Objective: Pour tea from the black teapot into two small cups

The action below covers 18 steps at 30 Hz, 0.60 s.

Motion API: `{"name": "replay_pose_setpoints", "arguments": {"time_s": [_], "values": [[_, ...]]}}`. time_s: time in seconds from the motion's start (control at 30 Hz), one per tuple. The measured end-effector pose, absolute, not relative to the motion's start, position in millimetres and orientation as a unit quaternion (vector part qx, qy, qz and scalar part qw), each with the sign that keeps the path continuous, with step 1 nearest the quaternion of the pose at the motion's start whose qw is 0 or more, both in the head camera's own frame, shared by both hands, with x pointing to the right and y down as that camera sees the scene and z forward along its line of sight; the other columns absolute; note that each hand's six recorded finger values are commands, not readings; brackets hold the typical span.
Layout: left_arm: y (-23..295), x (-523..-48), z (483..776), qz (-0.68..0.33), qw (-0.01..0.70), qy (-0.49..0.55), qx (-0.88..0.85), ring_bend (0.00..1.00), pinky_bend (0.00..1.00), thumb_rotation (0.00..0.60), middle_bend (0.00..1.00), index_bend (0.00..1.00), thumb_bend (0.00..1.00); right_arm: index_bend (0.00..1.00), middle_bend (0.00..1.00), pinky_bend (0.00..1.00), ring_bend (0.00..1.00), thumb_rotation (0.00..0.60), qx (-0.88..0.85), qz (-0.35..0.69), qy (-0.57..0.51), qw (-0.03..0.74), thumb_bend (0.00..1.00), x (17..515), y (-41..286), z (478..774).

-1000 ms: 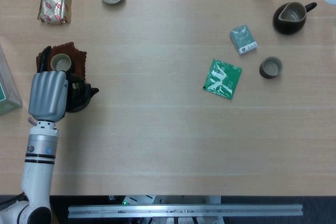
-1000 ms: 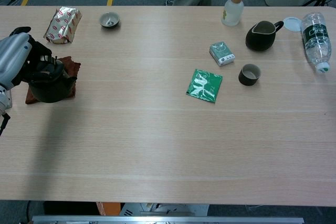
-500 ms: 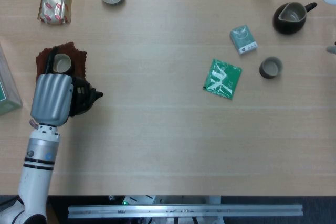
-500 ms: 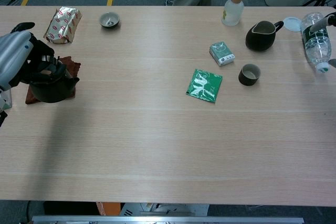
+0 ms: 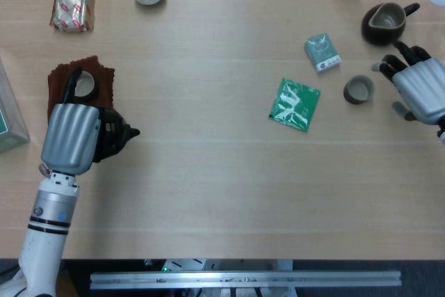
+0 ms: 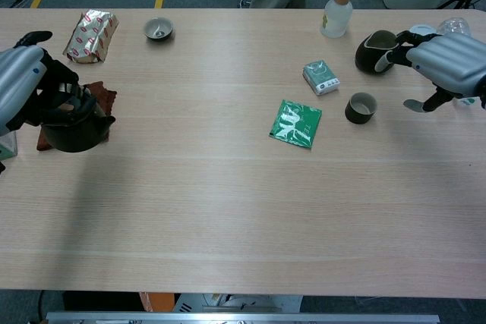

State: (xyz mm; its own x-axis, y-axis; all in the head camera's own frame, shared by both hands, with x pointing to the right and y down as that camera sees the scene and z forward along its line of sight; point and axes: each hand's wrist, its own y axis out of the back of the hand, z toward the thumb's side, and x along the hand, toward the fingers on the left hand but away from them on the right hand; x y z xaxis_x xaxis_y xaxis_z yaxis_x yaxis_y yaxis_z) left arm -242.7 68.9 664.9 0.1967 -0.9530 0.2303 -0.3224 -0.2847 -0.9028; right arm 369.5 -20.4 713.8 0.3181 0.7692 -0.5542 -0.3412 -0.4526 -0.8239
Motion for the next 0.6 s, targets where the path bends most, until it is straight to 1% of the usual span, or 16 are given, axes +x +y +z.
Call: {"name": "replay_pose_setpoints", "arguments": {"time_s": [0.13, 0.23, 0.37, 0.6], "values": [[71, -245, 665, -0.429, 0.368, 0.467, -0.679, 0.85, 0.04, 0.594, 1.00, 0.91, 0.39, 0.25, 0.26, 0.20, 0.07, 0.600, -0.635, 0.572, -0.156, 0.495, 0.25, 366, -25, 731], [71, -247, 666, -0.433, 0.367, 0.465, -0.680, 0.85, 0.04, 0.595, 1.00, 0.91, 0.39, 0.25, 0.26, 0.20, 0.07, 0.600, -0.632, 0.579, -0.150, 0.492, 0.23, 364, -27, 743], [72, -248, 666, -0.434, 0.365, 0.464, -0.681, 0.85, 0.04, 0.594, 1.00, 0.91, 0.39, 0.25, 0.26, 0.20, 0.07, 0.600, -0.629, 0.585, -0.140, 0.492, 0.20, 360, -29, 755], [73, -248, 667, -0.435, 0.363, 0.464, -0.681, 0.85, 0.04, 0.596, 1.00, 0.91, 0.39, 0.25, 0.26, 0.20, 0.07, 0.600, -0.622, 0.594, -0.120, 0.497, 0.20, 353, -28, 772]]}}
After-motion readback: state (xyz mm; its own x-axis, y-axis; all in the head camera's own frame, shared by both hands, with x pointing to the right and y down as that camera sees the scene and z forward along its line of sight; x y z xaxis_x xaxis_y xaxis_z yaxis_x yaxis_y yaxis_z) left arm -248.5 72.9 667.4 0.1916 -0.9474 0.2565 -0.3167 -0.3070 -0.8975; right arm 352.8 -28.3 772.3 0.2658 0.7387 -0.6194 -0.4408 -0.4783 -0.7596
